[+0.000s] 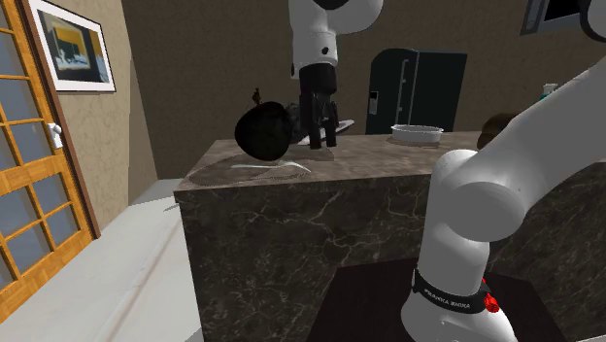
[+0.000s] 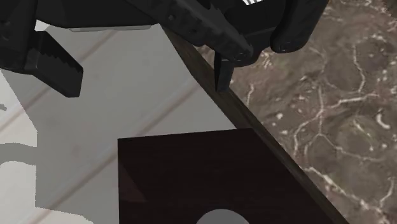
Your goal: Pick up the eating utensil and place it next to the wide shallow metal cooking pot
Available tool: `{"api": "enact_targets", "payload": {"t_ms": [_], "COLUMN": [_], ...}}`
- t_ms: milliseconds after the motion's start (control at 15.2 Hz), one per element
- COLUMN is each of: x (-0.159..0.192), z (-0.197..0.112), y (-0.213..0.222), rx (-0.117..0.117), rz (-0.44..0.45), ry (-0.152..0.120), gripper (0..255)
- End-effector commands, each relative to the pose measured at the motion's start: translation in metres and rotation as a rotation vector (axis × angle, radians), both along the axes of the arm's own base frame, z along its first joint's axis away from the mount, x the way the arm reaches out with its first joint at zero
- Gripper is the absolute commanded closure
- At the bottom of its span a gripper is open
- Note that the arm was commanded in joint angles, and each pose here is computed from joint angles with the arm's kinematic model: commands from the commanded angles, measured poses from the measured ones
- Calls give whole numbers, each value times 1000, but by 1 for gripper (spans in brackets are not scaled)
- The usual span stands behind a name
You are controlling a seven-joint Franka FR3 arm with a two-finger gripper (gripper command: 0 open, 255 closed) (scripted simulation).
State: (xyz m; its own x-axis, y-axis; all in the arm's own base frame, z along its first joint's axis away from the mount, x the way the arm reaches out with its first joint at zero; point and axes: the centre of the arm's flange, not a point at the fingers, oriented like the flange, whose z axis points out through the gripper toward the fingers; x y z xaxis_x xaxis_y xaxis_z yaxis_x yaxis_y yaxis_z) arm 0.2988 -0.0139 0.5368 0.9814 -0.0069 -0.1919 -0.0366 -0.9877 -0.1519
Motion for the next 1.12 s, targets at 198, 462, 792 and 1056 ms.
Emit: {"api": "enact_targets", "payload": {"t_ms": [198, 462, 792, 1056], "x": [34, 81, 143, 142], "z": [-7, -17, -29, -45], "y": [-21, -44, -68, -66], "rx": [18, 42, 72, 73], "rz": [65, 152, 260, 264], "ry": [-8, -19, -33, -33], "gripper": [0, 0, 0, 0]}}
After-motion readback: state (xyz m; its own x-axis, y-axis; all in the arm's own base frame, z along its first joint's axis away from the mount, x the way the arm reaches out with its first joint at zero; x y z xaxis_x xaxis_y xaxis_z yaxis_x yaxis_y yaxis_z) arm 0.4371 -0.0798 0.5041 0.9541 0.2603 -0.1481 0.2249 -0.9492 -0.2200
